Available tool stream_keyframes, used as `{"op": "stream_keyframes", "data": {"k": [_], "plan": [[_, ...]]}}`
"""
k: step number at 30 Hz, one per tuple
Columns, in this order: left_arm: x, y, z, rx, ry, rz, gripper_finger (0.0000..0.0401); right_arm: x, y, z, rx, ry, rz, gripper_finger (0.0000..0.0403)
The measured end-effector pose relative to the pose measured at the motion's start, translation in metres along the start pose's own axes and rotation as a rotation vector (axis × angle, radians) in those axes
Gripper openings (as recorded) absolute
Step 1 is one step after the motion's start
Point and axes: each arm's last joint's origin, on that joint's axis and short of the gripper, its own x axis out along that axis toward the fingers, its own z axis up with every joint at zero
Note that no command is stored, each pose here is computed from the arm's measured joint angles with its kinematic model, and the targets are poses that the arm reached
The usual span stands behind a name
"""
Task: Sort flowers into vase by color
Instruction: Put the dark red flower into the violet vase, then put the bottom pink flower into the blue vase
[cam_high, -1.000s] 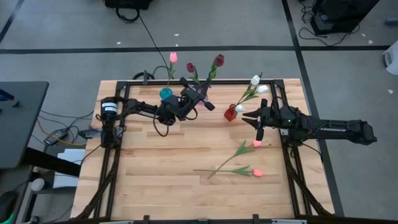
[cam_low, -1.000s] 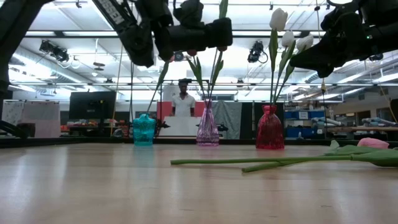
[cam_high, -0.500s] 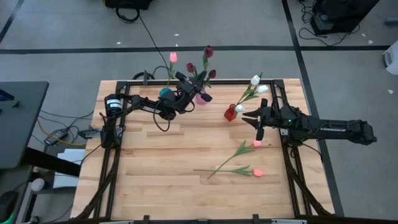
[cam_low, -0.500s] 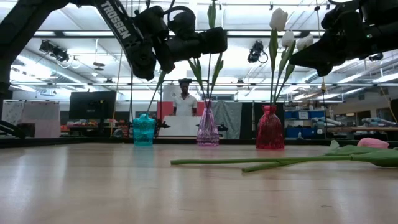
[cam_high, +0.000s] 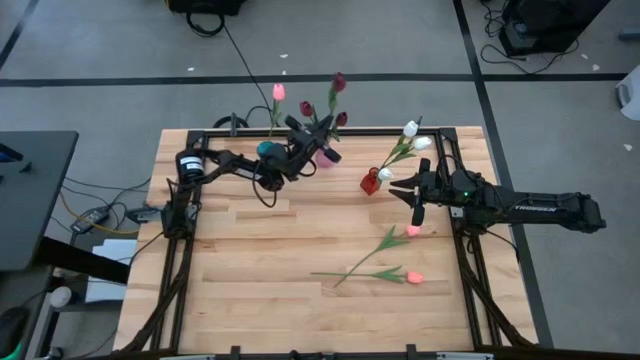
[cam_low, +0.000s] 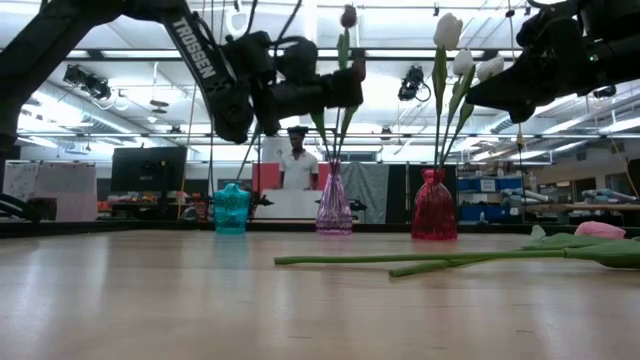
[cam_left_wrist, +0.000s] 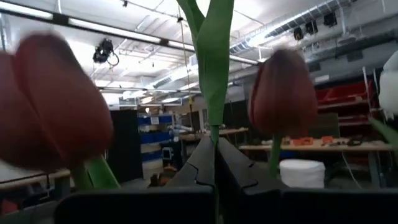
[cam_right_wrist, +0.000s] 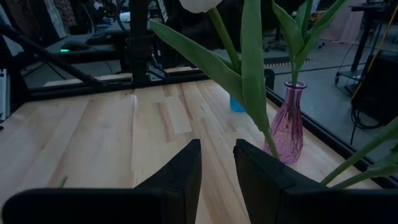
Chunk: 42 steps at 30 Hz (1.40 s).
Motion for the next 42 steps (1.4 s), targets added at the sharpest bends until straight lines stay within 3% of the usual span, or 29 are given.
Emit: {"op": "stream_keyframes", "data": {"k": [7,13,17,24,27,31,34,39,42], "plan": [[-0.007,-0.005,-0.017,0.053,0.127,-0.007,0.0027,0.000,0.000,0.000,-0.001,0.003,0.001,0.0110],[-0.024,-0.014,-0.023,0.084,0.232,0.116,0.0052,0.000,0.001,0.000,0.006,0.004,0.024,0.0110],[-0.031,-0.019,-0.016,0.114,0.277,0.101,0.0070,0.000,0.001,0.000,0.006,0.004,0.029,0.0110],[-0.038,-0.018,-0.002,0.042,0.370,0.075,0.0105,0.000,0.001,0.000,0.002,0.004,0.026,0.0110],[-0.041,-0.019,0.002,0.063,0.437,0.049,0.0123,0.000,0.001,0.000,0.005,0.004,0.026,0.0110],[-0.048,-0.025,0.016,0.098,0.533,-0.017,0.0145,0.000,0.001,0.000,0.005,0.004,0.026,0.0110],[-0.060,-0.033,0.030,0.090,0.631,-0.124,0.0151,0.000,0.001,0.000,0.003,0.004,0.026,0.0110],[-0.090,-0.057,0.040,-0.081,0.827,-0.408,0.0152,0.000,0.001,0.000,0.002,0.006,0.022,0.0110],[-0.106,-0.077,0.043,-0.171,0.976,-0.501,0.0152,0.000,0.000,-0.002,0.000,0.018,0.016,0.0110]]}}
